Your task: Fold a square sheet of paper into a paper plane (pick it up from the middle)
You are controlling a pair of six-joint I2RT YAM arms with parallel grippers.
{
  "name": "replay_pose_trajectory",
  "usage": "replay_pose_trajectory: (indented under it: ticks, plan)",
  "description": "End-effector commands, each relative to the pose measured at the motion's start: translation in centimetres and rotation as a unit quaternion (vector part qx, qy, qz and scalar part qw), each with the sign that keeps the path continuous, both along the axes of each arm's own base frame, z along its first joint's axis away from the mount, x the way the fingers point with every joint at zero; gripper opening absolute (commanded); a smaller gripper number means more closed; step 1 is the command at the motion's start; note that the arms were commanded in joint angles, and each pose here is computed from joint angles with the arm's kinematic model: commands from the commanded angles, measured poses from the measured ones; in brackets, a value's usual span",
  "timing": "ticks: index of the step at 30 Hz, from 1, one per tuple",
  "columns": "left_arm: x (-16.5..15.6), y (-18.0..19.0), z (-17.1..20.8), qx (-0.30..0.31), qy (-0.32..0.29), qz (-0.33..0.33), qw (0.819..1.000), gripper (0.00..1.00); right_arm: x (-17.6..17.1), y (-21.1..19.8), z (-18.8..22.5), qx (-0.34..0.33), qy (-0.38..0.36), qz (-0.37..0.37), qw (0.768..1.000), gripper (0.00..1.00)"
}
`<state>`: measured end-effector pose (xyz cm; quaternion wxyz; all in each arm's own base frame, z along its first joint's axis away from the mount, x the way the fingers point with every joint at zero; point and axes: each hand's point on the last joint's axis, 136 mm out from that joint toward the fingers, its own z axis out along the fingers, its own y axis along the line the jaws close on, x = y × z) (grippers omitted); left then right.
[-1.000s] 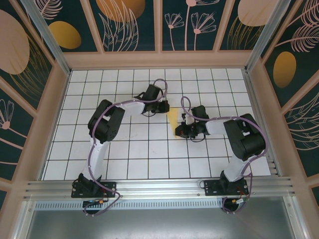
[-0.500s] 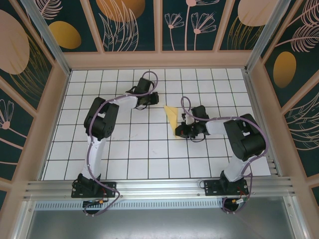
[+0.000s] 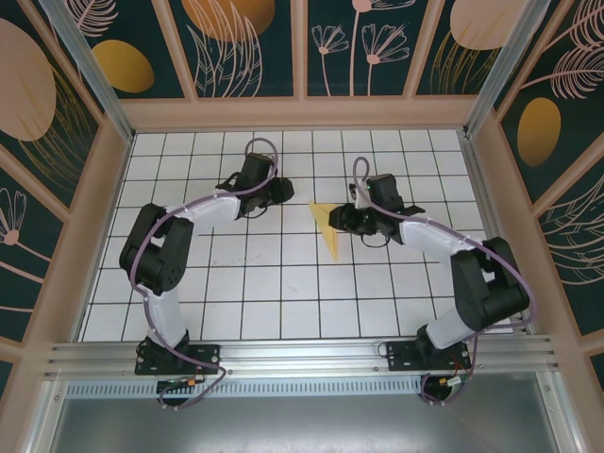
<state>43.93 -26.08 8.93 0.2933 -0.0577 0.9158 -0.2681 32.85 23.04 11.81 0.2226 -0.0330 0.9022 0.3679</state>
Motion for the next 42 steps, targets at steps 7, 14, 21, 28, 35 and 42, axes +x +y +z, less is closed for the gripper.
replay_pose_trajectory:
  ticks: [7, 14, 21, 28, 35, 42]
  plan:
    - [-4.2, -3.3, -0.9, 0.041, 0.043, 0.024, 0.998, 0.51, 4.7, -7.5, 0.5, -0.079, -0.07, -0.157, 0.982, 0.54]
    - [-6.8, -8.0, -2.0, 0.067, 0.064, 0.004, 0.996, 0.62, 4.8, -11.4, -1.6, -0.101, -0.062, -0.223, 0.968, 0.65]
    - [-7.1, -10.6, -3.9, 0.116, 0.075, -0.01, 0.99, 0.66, 4.4, -12.9, -2.6, -0.102, -0.054, -0.251, 0.961, 0.68]
    - [-6.7, -11.2, -5.8, 0.163, 0.089, -0.016, 0.982, 0.67, 3.9, -13.3, -3.5, -0.1, -0.047, -0.26, 0.959, 0.68]
    - [-6.5, -9.6, -5.6, 0.196, 0.083, 0.011, 0.977, 0.59, 3.9, -13.2, -3.6, -0.098, -0.044, -0.258, 0.96, 0.68]
    - [-6.4, -8.8, -4.9, 0.199, 0.074, 0.031, 0.977, 0.45, 3.9, -13.2, -4.0, -0.099, -0.038, -0.258, 0.96, 0.68]
